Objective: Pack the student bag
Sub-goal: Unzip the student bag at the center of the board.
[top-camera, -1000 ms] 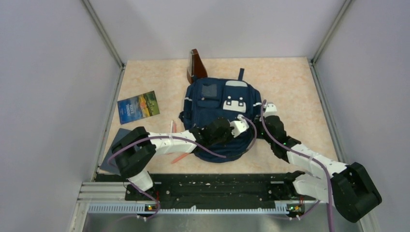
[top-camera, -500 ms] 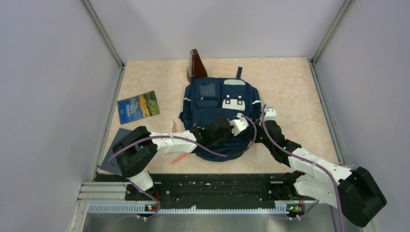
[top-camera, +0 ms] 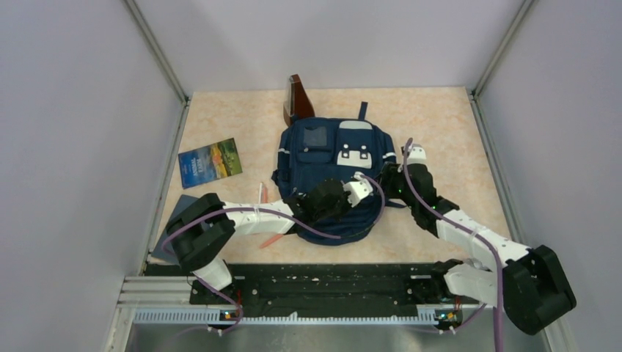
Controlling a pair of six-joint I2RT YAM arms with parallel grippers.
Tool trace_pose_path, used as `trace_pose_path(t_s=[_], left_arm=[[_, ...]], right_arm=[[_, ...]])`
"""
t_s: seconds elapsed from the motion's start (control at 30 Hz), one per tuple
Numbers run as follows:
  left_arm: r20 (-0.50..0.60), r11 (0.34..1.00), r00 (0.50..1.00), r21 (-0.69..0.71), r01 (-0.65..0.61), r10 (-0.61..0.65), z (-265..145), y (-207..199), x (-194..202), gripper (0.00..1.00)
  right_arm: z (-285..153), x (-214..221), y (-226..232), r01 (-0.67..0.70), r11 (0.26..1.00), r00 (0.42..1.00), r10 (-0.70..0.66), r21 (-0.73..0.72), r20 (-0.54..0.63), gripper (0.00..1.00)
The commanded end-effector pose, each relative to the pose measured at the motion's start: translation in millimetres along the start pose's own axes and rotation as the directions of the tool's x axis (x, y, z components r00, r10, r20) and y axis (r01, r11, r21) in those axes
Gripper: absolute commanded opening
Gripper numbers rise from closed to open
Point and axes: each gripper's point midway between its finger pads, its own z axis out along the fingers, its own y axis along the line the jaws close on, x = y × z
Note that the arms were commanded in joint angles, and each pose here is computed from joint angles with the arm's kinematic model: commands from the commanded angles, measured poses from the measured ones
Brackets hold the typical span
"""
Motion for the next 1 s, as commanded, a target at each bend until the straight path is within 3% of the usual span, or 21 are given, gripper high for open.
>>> trace_pose_path(t_s=[0.0,0.2,0.53,0.97], left_arm=[[-0.003,0.999,0.999,0.022,0.046,-0.046,-7,-4,3,0.00],[-0.004,0.999,0.999,0.017,0.049,-0.048,-7,-2,4,0.00],[-0.003,0.999,0.999,0.010,0.052,-0.052,-9,0,5,0.00],[-0.008,0.998,0.998,-0.016,0.060,-0.060,-8,5,6,0.00]], right_arm=[[14,-32,16,-0.015,1.000,0.998,0.016,-0.018,0.065,0.58],[36,-20,8,0.048,0.994,0.999,-0.050,0.094,0.016,0.58],[55,-15,-1,0.085,0.977,0.996,-0.089,0.194,0.007,0.49],[60,-13,-12,0.113,0.957,0.993,-0.115,0.267,-0.009,0.17]])
